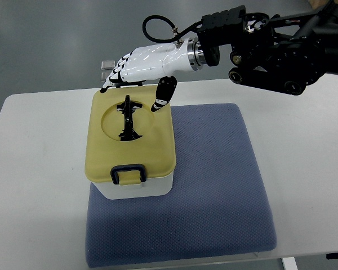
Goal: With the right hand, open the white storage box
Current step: 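Lower the right hand and grasp the black piece on the yellow lid, then lift the yellow lid off the box with the right hand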
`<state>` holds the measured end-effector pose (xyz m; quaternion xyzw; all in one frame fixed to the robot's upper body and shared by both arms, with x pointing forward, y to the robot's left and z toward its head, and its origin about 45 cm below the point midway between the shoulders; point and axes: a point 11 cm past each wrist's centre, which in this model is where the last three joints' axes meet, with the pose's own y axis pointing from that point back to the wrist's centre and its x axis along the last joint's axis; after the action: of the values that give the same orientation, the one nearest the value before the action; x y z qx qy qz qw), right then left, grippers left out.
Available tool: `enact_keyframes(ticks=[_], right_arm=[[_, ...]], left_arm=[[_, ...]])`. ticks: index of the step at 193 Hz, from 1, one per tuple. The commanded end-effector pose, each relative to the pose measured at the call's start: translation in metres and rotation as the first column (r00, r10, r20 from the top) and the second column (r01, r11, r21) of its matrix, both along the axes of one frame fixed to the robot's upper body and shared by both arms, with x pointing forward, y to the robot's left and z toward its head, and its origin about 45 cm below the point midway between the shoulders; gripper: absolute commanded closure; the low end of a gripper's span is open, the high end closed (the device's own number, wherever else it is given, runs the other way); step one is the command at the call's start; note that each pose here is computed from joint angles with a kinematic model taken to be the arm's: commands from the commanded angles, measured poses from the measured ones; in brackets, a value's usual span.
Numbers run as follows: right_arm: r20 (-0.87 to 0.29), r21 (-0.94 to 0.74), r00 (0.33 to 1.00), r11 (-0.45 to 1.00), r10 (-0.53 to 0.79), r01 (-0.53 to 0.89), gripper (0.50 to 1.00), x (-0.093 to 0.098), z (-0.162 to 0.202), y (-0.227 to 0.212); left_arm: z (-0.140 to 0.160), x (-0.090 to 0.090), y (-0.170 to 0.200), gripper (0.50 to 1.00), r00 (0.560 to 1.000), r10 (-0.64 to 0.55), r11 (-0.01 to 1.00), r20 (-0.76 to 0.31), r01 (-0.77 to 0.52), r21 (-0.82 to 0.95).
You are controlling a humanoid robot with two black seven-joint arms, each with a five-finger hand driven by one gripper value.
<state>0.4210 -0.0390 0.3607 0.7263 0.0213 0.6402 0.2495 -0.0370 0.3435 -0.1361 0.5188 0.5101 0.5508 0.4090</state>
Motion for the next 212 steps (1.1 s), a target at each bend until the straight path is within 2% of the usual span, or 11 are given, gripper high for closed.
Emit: enact_keyframes(ticks=[1, 15, 37, 66, 91, 99, 106, 117, 120, 177, 212], right_arm=[[-0.011, 0.003, 1.000, 1.000, -0.001, 0.001, 0.593, -0.001, -0.006, 0.000], [-0.013, 0.010, 1.000, 1.000, 0.000, 0.001, 0.605, -0.001, -0.009, 0.001], [-0.016, 0.023, 1.000, 1.000, 0.011, -0.011, 0.662, -0.005, -0.012, 0.006], [-0.019, 0.056, 0.999, 0.998, 0.033, -0.032, 0.677, -0.010, -0.013, 0.019], [-0.029, 0.059, 0.999, 0.997, 0.043, -0.041, 0.730, -0.013, -0.018, 0.025], [-0.035, 0.059, 0.999, 0.998, 0.041, -0.039, 0.765, -0.013, -0.021, 0.024], [-0.040, 0.059, 0.998, 0.998, 0.041, -0.039, 0.856, -0.014, -0.023, 0.025], [-0.043, 0.056, 0.998, 0.998, 0.043, -0.040, 0.957, -0.015, -0.025, 0.025], [-0.043, 0.056, 0.998, 0.998, 0.043, -0.040, 1.000, -0.015, -0.025, 0.025], [-0.028, 0.102, 0.999, 0.994, 0.028, -0.025, 1.000, -0.010, -0.006, 0.025], [0.045, 0.168, 0.999, 0.985, 0.017, -0.024, 1.000, -0.004, 0.052, 0.018]], left_arm=[[0.000, 0.000, 0.001, 0.500, 1.000, 0.001, 1.000, -0.001, -0.001, 0.004], [0.000, 0.000, 0.001, 0.500, 1.000, 0.001, 1.000, 0.000, -0.001, 0.003], [0.000, 0.000, -0.001, 0.500, 1.000, -0.001, 1.000, 0.001, 0.001, -0.003], [0.000, 0.000, -0.002, 0.500, 1.000, 0.001, 1.000, 0.001, -0.001, -0.007], [0.000, 0.000, -0.001, 0.500, 1.000, 0.000, 1.000, 0.000, 0.000, -0.002], [0.000, 0.000, 0.000, 0.500, 1.000, 0.001, 1.000, -0.002, -0.001, 0.001], [0.000, -0.001, 0.001, 0.500, 1.000, 0.002, 1.000, -0.002, -0.002, 0.003], [0.000, -0.001, 0.001, 0.500, 1.000, 0.002, 1.000, -0.002, -0.002, 0.004], [0.000, -0.001, 0.001, 0.500, 1.000, 0.002, 1.000, -0.004, -0.002, 0.004], [0.000, -0.002, 0.000, 0.500, 1.000, 0.002, 1.000, -0.003, -0.002, 0.001], [0.000, -0.001, 0.001, 0.500, 1.000, 0.002, 1.000, -0.002, -0.002, 0.003]])
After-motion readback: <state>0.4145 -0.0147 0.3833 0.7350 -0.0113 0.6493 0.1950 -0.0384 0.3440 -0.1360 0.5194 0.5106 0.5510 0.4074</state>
